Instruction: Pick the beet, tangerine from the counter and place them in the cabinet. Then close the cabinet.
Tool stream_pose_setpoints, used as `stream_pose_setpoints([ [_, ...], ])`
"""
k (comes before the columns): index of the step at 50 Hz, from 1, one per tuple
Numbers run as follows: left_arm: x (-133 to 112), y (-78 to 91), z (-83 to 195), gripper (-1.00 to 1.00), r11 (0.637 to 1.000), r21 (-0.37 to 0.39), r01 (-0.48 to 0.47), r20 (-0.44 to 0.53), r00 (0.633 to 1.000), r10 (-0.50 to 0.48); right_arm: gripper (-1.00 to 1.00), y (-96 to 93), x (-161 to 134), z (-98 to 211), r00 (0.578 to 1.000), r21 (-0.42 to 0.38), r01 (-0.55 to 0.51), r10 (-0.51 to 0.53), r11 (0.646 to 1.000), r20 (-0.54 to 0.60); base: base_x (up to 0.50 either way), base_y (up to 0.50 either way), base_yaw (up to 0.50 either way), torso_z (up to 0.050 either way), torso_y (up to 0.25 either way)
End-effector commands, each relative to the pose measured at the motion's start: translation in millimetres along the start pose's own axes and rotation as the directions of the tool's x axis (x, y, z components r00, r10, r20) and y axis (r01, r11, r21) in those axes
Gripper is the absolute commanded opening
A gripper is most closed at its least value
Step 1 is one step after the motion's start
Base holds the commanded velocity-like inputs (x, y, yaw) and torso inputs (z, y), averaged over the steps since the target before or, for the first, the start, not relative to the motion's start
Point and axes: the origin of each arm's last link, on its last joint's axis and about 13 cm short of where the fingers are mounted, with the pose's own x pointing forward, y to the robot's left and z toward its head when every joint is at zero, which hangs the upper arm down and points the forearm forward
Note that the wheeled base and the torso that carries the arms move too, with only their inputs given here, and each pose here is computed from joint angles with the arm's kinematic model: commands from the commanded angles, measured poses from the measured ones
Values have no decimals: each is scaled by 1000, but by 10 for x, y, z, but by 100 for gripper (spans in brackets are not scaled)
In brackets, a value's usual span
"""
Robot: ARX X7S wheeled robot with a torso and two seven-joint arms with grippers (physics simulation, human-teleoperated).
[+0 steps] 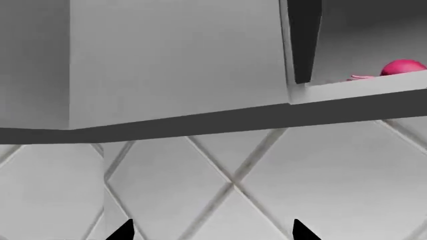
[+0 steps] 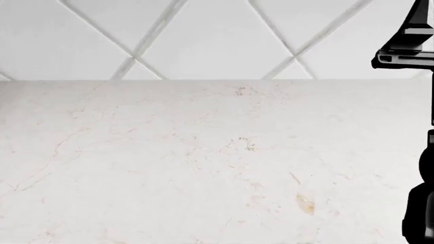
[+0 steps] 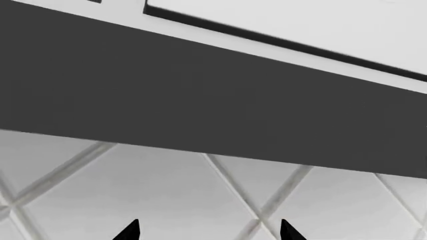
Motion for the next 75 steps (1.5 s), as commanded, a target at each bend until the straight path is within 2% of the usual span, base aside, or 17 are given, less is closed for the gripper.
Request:
stream_pose_setpoints([
  [1,178,270,98,100,989,58,-133,12,991,133,100,400,-680,-556,945,121,-93,125,988,-303,0,0,0,0,0],
  [7,354,468,299,100,969,109,-221,80,974,213,100,389,-693,-544,945,120,-92,124,989,-301,0,0,0,0,0],
  [16,475,568,644,100,942,136,-308,127,948,292,100,397,-697,-525,946,120,-104,136,987,-295,0,0,0,0,0],
  [25,777,684,888,100,915,149,-375,185,920,346,100,406,-696,-505,946,120,-115,145,986,-290,0,0,0,0,0],
  [34,871,882,927,100,880,161,-447,187,889,417,100,414,-675,-484,946,122,-119,149,985,-286,0,0,0,0,0],
  [40,864,906,1005,100,881,122,-456,222,878,424,100,423,-660,-469,947,122,-123,153,985,-284,0,0,0,0,0],
  [47,834,845,1194,100,906,46,-421,321,865,386,100,418,-670,-477,946,123,-122,153,985,-285,0,0,0,0,0],
  [53,786,719,1310,100,941,5,-339,382,870,311,100,423,-684,-479,945,125,-122,154,985,-288,0,0,0,0,0],
  [63,667,493,1435,100,980,-12,-199,445,877,183,100,427,-704,-507,943,129,-122,155,984,-293,0,0,0,0,0],
  [75,527,269,1595,100,999,-9,-52,508,860,50,100,427,-702,-501,943,131,-121,155,984,-294,0,0,0,0,0],
])
